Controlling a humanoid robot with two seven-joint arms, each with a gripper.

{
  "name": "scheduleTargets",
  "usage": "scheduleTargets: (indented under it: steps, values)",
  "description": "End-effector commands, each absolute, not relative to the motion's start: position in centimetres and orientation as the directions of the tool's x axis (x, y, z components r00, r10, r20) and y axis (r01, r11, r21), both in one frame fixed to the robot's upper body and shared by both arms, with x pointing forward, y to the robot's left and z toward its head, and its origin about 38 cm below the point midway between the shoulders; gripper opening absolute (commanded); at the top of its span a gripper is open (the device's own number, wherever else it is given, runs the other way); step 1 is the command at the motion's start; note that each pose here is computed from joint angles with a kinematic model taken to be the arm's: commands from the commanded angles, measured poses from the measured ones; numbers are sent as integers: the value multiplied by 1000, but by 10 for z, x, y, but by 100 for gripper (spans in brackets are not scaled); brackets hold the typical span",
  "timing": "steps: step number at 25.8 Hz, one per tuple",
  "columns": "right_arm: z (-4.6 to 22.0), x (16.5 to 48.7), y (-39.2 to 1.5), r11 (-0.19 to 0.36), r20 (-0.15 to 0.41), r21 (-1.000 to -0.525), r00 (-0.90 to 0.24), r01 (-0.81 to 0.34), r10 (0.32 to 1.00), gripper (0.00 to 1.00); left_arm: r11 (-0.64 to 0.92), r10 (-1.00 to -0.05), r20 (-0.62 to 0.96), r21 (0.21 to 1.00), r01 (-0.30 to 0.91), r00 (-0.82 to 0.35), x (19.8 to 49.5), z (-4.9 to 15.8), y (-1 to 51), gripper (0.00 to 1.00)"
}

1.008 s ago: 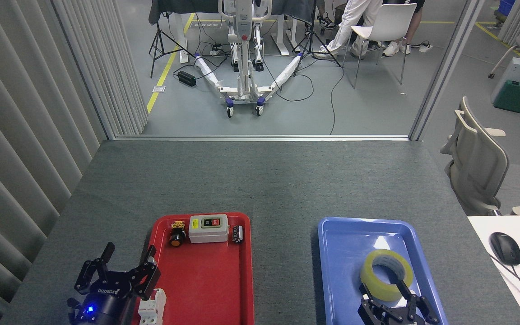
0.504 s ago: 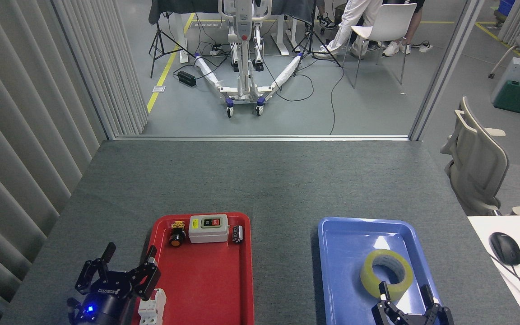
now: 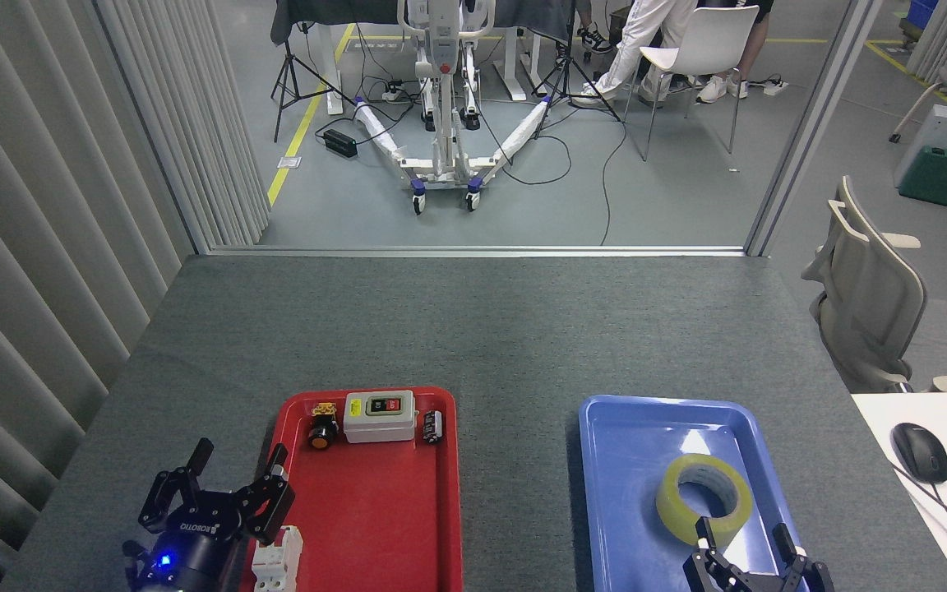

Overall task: Place and move tape with both arms
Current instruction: 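Push the tape roll farther into the blue tray with the right gripper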

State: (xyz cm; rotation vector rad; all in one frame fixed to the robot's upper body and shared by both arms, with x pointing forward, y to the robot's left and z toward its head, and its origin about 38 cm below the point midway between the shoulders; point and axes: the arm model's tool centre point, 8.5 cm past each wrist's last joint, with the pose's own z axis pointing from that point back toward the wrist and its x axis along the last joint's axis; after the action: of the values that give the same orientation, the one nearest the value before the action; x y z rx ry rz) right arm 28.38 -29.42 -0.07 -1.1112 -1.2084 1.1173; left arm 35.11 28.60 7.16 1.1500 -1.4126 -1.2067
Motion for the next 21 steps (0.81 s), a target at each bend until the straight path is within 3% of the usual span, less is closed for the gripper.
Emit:
scheduleTargets:
  steps: [1,11,21]
  values:
    - [11,287,-295,108,108,-994,21,-4,994,97,85,-986,71,993,-88,-148,353,73,283,100]
    - [24,291,-294,86,87,-996,11,34,996,98,101,-974,72,987,-128,-216,360,88,277,100]
    - [30,295,-305,52,52,-998,9,37,999,99,110,-978,81,983,-147,-190,369,94,285,100]
